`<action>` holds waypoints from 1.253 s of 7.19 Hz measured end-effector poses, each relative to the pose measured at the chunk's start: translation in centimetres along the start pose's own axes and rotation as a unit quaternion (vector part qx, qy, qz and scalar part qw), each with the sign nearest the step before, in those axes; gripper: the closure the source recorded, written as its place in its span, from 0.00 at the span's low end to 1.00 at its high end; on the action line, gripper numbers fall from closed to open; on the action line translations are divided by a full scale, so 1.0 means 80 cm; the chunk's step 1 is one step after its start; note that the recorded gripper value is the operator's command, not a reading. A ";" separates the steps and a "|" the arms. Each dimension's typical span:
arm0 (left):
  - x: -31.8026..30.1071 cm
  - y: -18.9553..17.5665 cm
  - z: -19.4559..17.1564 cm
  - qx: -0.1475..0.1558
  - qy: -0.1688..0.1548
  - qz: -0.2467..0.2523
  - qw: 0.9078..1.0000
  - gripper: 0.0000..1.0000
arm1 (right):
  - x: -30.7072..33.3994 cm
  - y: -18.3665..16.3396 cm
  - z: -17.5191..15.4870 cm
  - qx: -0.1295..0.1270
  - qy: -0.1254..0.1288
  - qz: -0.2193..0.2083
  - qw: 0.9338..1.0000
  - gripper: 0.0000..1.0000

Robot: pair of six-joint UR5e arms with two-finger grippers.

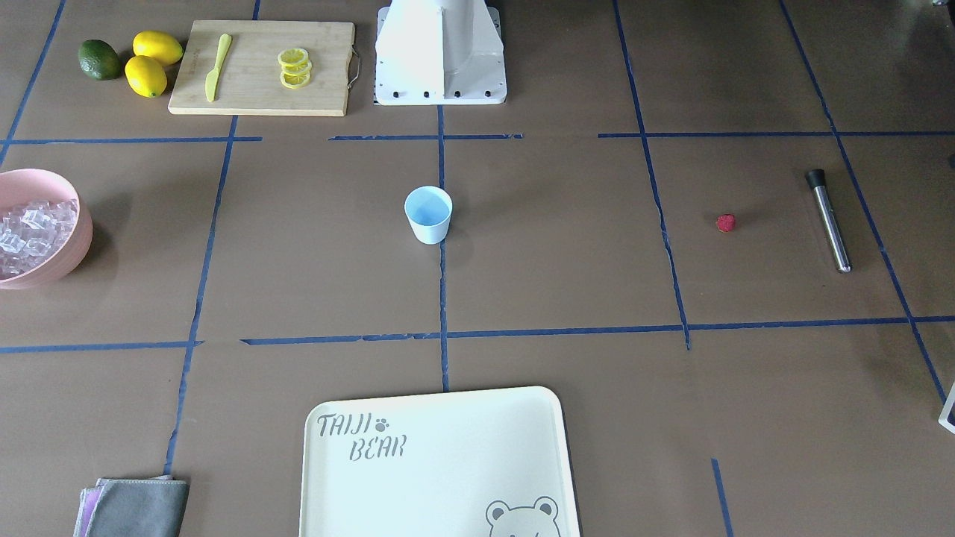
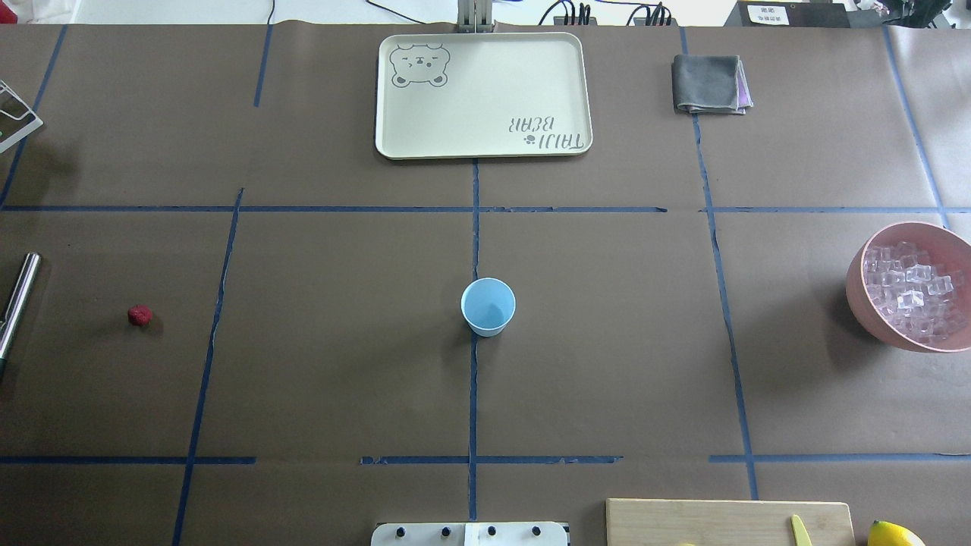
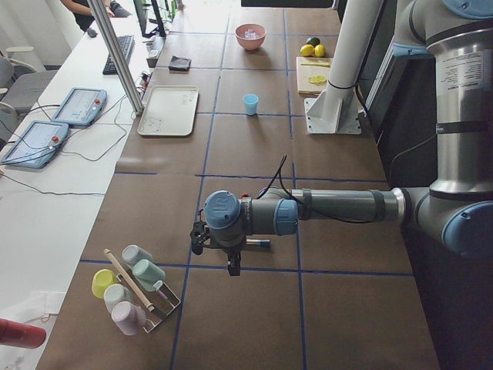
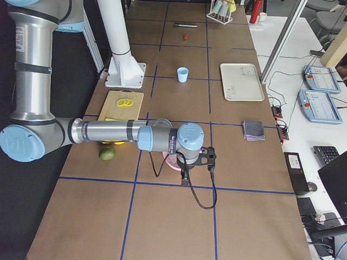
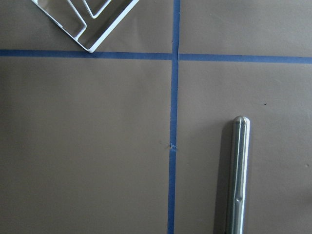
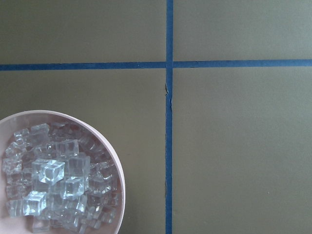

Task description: Mash ice and strawberries in cup

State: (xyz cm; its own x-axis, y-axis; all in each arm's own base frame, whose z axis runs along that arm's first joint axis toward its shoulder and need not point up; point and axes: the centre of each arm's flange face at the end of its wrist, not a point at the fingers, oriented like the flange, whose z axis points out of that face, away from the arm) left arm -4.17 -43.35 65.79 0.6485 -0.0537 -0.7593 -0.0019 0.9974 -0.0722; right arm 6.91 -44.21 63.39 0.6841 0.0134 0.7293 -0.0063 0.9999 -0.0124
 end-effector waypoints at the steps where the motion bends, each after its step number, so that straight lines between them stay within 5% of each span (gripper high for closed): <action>1: 0.000 0.000 0.000 0.000 0.000 0.000 1.000 0.00 | 0.001 0.000 0.000 0.000 0.002 0.001 1.000 0.00; 9: 0.017 -0.014 -0.007 0.008 0.024 0.014 1.000 0.00 | -0.013 -0.012 -0.012 0.012 0.001 -0.009 1.000 0.00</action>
State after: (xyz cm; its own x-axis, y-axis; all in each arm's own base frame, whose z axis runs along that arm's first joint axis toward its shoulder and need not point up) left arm -3.75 -44.57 64.49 0.6104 -0.0277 -0.7916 -0.0079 0.9991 -0.0410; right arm 6.95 -45.21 61.99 0.6863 -0.0039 0.7273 -0.0116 0.9998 0.0164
